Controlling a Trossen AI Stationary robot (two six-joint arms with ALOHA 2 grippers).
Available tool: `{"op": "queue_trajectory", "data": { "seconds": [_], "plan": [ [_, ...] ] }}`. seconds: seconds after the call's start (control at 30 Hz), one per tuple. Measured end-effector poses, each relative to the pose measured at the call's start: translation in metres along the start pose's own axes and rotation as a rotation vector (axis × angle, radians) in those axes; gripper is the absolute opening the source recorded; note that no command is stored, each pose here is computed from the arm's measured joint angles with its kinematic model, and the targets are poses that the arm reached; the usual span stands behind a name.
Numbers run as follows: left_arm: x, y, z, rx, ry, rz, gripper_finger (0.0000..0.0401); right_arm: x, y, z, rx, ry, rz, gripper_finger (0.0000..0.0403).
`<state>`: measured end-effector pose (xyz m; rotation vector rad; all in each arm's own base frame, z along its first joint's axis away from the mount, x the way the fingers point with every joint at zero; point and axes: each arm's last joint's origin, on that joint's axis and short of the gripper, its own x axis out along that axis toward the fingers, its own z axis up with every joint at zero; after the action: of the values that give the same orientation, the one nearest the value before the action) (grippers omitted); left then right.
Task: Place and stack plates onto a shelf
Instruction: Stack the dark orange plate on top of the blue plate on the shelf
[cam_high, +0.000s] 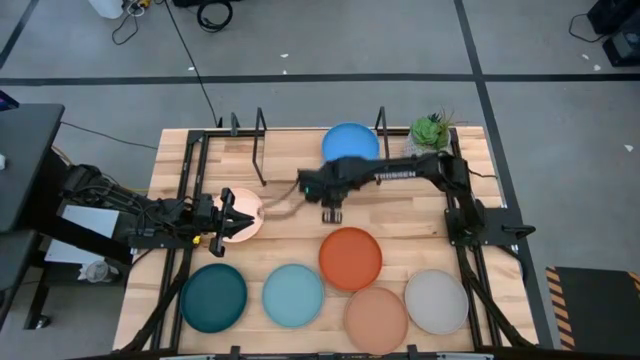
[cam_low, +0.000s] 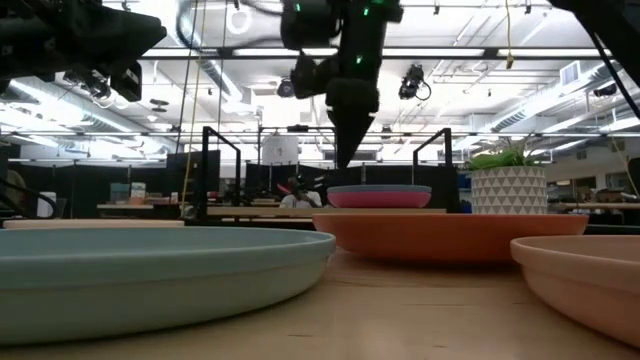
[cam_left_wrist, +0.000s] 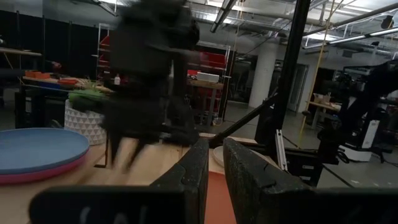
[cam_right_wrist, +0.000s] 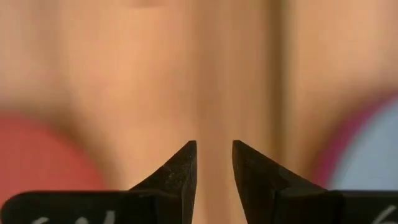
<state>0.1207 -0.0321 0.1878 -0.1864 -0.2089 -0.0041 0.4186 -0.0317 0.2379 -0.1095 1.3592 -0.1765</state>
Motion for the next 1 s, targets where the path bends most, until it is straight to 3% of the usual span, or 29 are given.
{"op": "queue_trajectory", "data": {
  "seconds": [0.23,0.43,0.57,0.8,1.0],
  "plan": [
    [0.000,0.000,0.000,-0.001,-0.001,0.000,0.0055,0.000,0.066,-0.007,-0.184,0.000,0.121,0.0107],
    [0.000,0.000,0.000,0.000,0.000,0.000,0.0055,-0.002,0.128,-0.015,-0.248,-0.086,0.181,0.0107],
    [0.000,0.000,0.000,-0.001,-0.001,0.000,0.0055,-0.005,0.166,-0.021,-0.227,-0.145,0.227,0.0107],
    [0.000,0.000,0.000,-0.001,0.000,0.000,0.0055,-0.014,0.210,-0.039,-0.224,-0.148,0.266,0.0107],
    [0.000,0.000,0.000,-0.008,0.000,0.000,0.0055,-0.020,0.230,-0.067,-0.286,-0.030,0.161,0.0107]
  ]
}}
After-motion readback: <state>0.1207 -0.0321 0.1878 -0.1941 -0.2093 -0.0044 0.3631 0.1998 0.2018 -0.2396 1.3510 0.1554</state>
